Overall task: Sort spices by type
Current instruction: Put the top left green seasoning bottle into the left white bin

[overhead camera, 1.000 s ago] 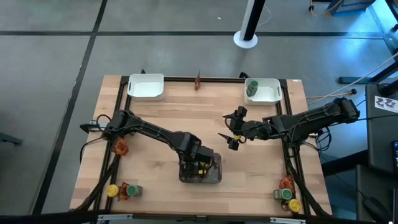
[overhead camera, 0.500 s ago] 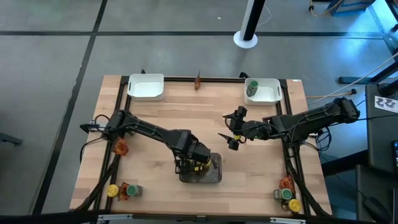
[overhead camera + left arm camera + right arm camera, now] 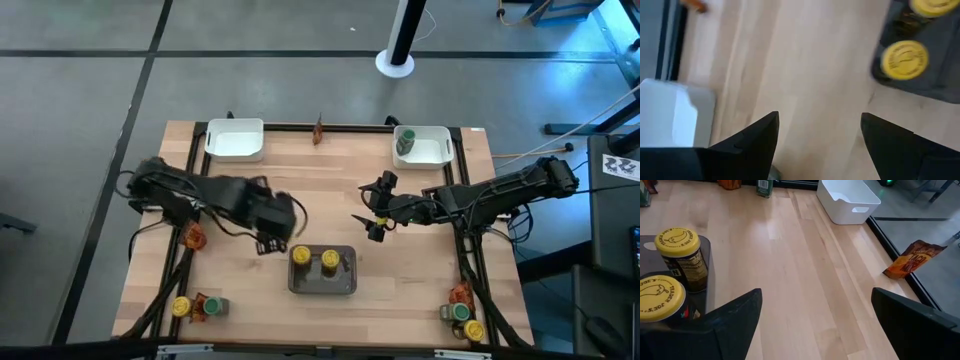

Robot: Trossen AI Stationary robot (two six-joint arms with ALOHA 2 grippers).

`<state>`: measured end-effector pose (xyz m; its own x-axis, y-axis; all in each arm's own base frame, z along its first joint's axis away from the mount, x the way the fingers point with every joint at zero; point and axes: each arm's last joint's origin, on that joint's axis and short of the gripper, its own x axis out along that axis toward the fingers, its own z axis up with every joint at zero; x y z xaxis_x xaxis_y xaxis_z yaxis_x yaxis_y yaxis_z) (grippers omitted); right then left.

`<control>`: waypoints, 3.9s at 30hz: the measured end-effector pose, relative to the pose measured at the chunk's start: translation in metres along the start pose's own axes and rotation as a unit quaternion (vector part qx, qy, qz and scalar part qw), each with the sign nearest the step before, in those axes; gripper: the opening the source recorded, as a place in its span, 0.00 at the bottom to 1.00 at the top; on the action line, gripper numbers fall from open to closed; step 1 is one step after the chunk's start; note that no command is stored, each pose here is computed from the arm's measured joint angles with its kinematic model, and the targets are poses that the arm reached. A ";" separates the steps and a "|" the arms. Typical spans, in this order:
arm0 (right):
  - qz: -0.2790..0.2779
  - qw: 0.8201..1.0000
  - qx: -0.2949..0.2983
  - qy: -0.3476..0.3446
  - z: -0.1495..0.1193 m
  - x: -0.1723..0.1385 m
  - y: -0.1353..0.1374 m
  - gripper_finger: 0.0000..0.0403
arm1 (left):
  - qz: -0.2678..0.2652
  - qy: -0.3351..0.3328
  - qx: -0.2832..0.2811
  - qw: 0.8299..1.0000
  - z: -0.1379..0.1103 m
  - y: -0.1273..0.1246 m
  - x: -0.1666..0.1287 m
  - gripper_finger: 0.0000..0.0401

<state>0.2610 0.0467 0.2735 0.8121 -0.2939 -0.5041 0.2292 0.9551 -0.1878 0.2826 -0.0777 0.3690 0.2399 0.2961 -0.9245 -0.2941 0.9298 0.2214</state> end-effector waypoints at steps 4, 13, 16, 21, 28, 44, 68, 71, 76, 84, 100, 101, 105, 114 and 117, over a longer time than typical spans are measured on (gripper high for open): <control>0.001 1.000 0.001 -0.001 0.000 0.000 0.000 0.93 | 0.009 -0.012 -0.032 0.999 -0.020 0.021 -0.008 0.66; 0.001 1.000 0.002 -0.002 0.000 0.000 0.000 0.93 | 0.031 0.014 -0.049 0.998 -0.053 0.048 0.005 0.66; 0.001 1.000 0.002 -0.002 0.000 0.000 0.000 0.93 | 0.040 0.030 -0.038 0.998 -0.058 0.050 0.015 0.66; 0.001 1.000 0.001 -0.003 0.001 0.000 0.000 0.93 | 0.036 0.018 -0.028 0.999 -0.053 0.048 0.029 0.66; 0.001 1.000 0.001 -0.003 0.001 0.000 0.000 0.93 | 0.018 0.040 -0.056 0.997 -0.050 0.054 0.039 0.66; 0.000 1.000 -0.003 0.005 -0.001 0.003 0.001 0.93 | 0.054 0.125 -0.139 0.981 -0.064 0.085 0.055 0.66; 0.000 1.000 -0.013 0.001 -0.001 0.007 0.004 0.93 | 0.084 0.228 -0.158 0.957 -0.130 0.112 0.100 0.66; 0.000 1.000 -0.013 0.002 -0.001 0.007 0.004 0.93 | 0.069 0.258 -0.152 0.952 -0.136 0.111 0.108 0.66; 0.000 1.000 -0.013 0.002 -0.001 0.007 0.004 0.93 | 0.053 0.281 -0.141 0.948 -0.142 0.109 0.114 0.66; 0.000 1.000 -0.013 0.001 -0.001 0.007 0.004 0.93 | 0.073 0.291 -0.132 0.945 -0.148 0.109 0.120 0.66; 0.000 1.000 -0.013 0.002 -0.001 0.007 0.004 0.93 | 0.075 0.282 -0.143 0.946 -0.146 0.108 0.121 0.66; 0.000 1.000 -0.013 0.001 -0.001 0.007 0.004 0.93 | 0.075 0.282 -0.143 0.946 -0.146 0.108 0.121 0.66; 0.000 1.000 -0.013 0.002 -0.001 0.007 0.004 0.93 | 0.076 0.285 -0.142 0.945 -0.148 0.108 0.123 0.66; 0.000 1.000 -0.013 0.001 -0.001 0.007 0.004 0.93 | 0.106 0.347 -0.118 0.924 -0.176 0.105 0.146 0.66; 0.000 1.000 -0.013 0.001 -0.001 0.007 0.004 0.93 | 0.108 0.352 -0.115 0.923 -0.179 0.105 0.148 0.66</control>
<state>0.2669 0.0480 0.2685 0.8110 -0.2940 -0.5058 0.2156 0.9539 -0.2088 0.1220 0.0243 0.1994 -0.4835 0.1789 -0.8569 -0.4723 0.7709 0.4274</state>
